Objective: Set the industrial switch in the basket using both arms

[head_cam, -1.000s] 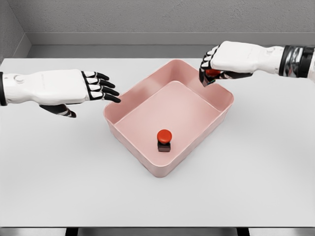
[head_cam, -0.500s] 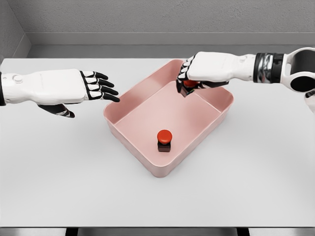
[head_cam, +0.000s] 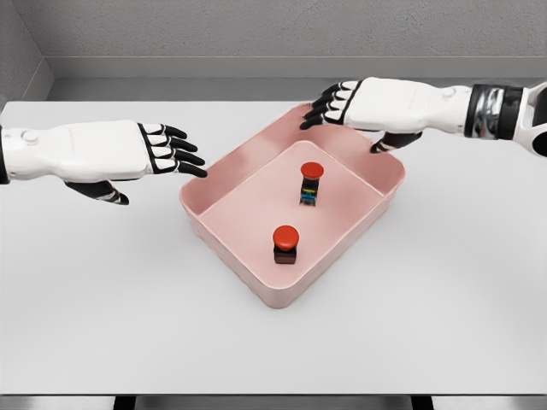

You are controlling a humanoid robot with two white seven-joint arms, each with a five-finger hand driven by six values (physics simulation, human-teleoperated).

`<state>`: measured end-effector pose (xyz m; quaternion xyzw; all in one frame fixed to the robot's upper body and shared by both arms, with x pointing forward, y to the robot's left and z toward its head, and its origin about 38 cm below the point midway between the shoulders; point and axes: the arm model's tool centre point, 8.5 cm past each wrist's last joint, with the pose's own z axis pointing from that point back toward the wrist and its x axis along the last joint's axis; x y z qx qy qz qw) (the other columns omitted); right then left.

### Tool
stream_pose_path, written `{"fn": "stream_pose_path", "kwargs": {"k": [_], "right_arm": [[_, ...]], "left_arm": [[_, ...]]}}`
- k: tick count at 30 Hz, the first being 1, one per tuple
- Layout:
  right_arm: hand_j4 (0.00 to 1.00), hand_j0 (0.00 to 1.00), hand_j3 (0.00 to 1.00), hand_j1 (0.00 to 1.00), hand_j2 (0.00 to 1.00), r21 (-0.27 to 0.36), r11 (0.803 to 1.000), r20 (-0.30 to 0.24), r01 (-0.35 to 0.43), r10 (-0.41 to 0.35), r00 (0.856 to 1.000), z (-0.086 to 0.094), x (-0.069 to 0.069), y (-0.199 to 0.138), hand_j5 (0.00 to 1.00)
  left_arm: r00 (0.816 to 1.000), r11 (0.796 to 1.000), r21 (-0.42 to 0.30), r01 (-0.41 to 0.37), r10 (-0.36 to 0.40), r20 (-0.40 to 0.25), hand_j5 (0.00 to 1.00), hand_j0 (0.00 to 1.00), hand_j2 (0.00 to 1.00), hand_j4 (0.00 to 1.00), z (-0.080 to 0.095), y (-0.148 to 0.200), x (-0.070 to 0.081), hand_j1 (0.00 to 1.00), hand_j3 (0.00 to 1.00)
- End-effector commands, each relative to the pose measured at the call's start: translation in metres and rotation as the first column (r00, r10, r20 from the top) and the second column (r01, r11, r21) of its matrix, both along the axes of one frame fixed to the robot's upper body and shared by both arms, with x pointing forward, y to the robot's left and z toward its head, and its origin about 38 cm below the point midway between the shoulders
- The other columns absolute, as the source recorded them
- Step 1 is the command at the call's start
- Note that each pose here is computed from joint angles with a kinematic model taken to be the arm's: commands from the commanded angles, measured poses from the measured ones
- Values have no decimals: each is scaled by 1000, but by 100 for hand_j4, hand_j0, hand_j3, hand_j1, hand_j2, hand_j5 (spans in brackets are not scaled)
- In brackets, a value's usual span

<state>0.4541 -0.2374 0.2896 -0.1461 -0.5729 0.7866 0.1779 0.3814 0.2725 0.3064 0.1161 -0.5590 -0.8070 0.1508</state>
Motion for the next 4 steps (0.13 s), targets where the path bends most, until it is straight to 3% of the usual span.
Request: {"fn": "stream_pose_path", "kwargs": {"k": [1,4], "right_arm": [[100,100,100,100,100,-6,996,28,94,-94,995,14,1,-42,100],[100,100,100,100,100,-1,978,14,207,-207,978,9,-6,-91,100]], "left_arm": [[1000,1000,-5,-2,2,-2,100,100,100,100,1,0,0,100,100],[1000,1000,-2,-9,9,-2,100,100,100,100,1,3,0,100,100]]}}
